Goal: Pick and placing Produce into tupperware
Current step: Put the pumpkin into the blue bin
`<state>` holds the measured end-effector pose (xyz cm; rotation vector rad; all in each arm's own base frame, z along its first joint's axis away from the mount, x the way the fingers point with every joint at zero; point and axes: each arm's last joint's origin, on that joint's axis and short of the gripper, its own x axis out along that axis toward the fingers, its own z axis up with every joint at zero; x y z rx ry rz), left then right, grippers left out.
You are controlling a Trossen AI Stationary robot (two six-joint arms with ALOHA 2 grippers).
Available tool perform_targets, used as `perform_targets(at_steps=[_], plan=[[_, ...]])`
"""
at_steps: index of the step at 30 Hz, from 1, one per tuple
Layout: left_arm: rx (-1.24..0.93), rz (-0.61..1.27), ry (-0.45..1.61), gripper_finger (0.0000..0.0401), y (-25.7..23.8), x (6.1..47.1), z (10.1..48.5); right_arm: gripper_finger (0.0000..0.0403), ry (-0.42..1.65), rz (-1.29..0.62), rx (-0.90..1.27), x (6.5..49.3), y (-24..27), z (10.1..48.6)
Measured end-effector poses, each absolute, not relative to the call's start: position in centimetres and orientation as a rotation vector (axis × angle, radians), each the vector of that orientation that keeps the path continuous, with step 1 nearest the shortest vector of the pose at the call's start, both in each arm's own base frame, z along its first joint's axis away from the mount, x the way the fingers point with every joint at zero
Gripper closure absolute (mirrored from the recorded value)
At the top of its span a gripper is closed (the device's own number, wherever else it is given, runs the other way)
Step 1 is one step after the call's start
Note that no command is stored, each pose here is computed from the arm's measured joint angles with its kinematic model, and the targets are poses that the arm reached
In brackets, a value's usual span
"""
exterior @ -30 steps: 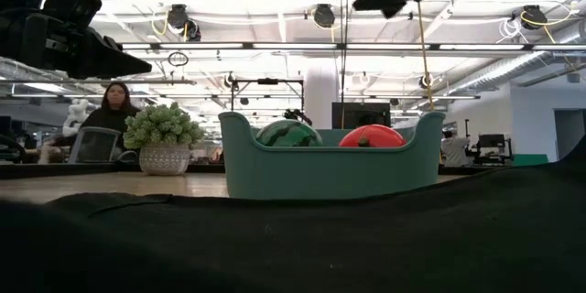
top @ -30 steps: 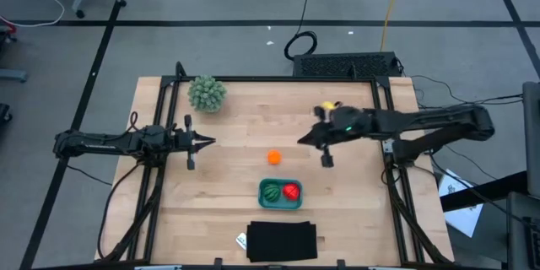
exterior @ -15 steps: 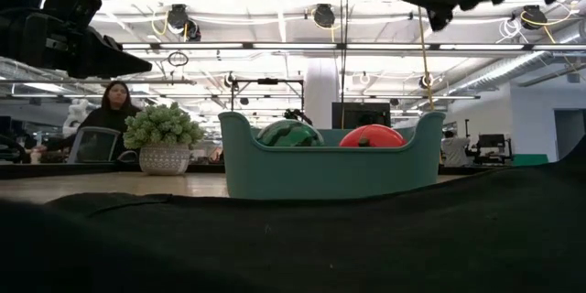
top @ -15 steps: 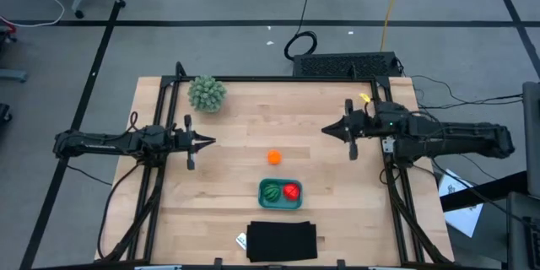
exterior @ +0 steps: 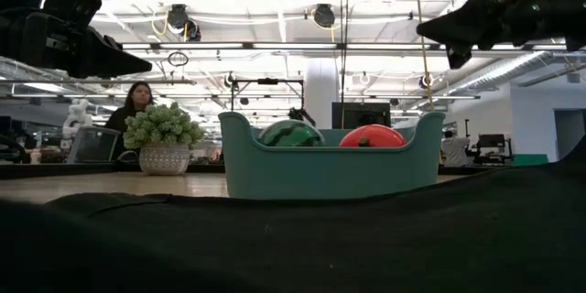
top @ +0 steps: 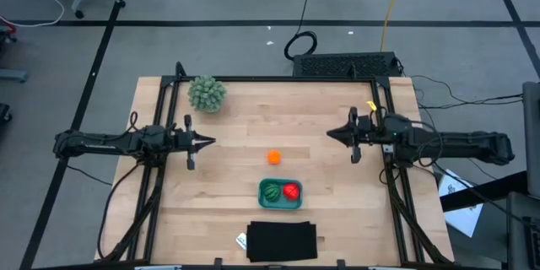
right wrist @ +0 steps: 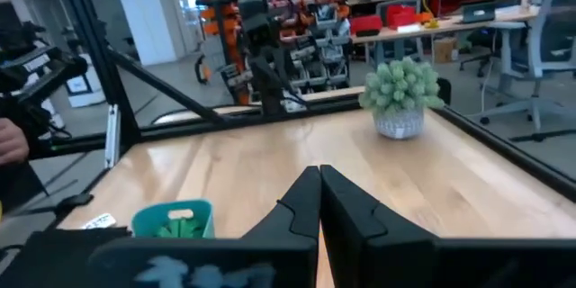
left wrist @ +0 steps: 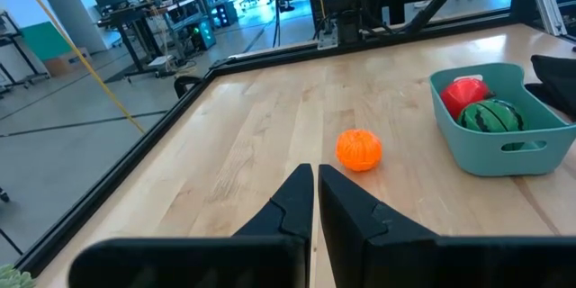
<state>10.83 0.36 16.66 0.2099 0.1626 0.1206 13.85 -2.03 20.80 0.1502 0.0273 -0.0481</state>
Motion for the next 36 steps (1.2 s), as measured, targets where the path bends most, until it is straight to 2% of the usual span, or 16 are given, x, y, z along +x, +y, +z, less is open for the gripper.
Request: perform_targets(at_steps=[10,36], plan=[[0.206,0.121,0.160,0.0375,0.4,10.8,16.7,0.0403,-0.065,-0.041,0.115,12.7,-1.8,20.6],[0.126,0.127,0.161,0.0375,0.4,10.8,16.6,0.0403,-0.019,-0.038,0.069,11.5,-1.6,20.2]])
